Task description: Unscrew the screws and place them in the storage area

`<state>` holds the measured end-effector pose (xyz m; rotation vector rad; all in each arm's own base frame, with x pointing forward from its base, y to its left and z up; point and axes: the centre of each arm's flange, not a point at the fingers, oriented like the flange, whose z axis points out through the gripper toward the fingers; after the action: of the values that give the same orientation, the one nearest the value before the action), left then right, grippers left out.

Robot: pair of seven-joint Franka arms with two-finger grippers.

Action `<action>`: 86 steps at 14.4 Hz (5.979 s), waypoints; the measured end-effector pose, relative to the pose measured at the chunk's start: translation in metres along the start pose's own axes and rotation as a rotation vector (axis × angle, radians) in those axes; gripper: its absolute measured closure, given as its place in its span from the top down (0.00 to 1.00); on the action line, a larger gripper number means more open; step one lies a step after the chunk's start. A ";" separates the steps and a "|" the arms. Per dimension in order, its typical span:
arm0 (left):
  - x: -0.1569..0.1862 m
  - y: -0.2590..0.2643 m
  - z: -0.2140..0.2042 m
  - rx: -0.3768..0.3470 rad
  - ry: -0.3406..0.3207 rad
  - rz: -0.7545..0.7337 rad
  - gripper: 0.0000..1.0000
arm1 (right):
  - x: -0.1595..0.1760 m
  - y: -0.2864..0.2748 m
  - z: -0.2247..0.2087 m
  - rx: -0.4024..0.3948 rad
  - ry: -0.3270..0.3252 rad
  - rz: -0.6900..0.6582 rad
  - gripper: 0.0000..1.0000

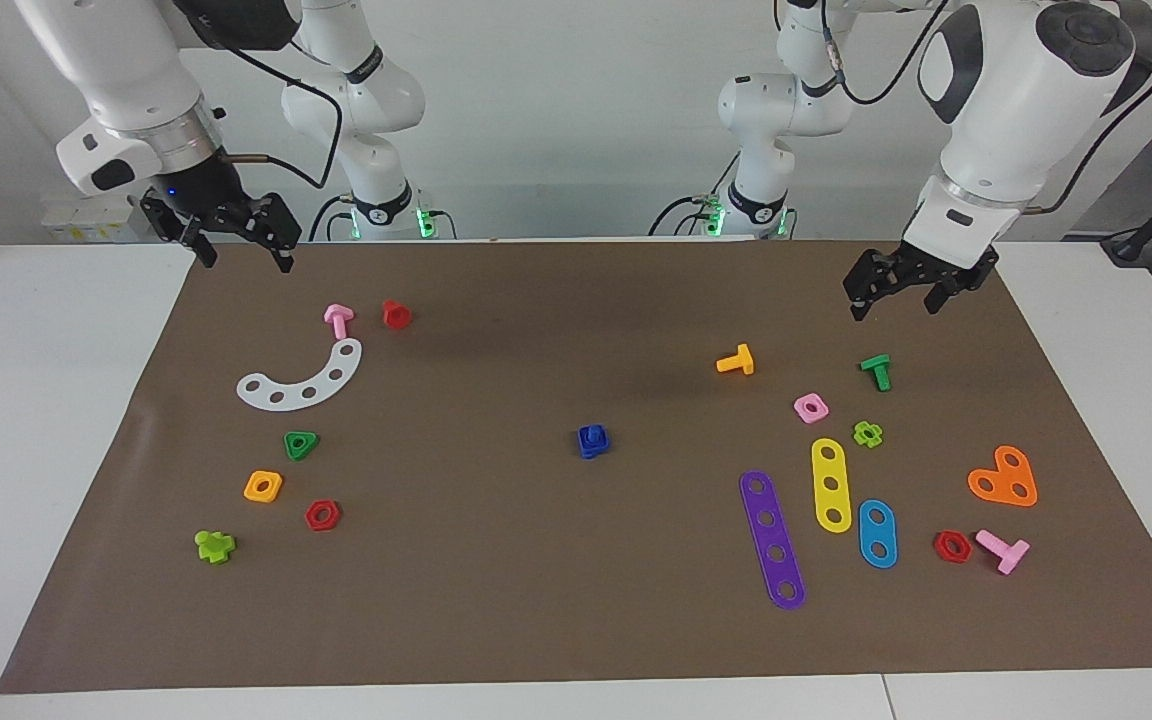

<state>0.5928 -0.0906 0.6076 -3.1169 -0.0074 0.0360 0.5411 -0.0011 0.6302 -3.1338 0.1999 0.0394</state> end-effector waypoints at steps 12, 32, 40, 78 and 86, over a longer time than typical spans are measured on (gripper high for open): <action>-0.001 0.033 0.030 -0.082 -0.025 0.062 0.98 | 0.000 0.000 0.000 0.000 0.000 0.000 1.00; -0.008 0.331 0.254 -0.132 0.059 -0.050 0.86 | 0.000 0.000 0.000 0.000 0.000 0.000 1.00; -0.018 0.338 0.280 -0.108 0.031 -0.035 0.78 | 0.000 0.000 0.000 0.000 0.000 0.000 1.00; 0.085 0.123 0.228 -0.049 -0.060 -0.005 0.47 | 0.000 0.000 0.000 0.000 0.000 0.000 1.00; 0.038 0.084 0.294 -0.041 -0.125 0.103 0.47 | 0.000 0.002 0.000 0.000 0.000 0.003 1.00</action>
<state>0.6240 -0.1673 0.3111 -3.1476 0.1525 0.2357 0.5411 -0.0028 0.6302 -3.1334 0.2049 0.0395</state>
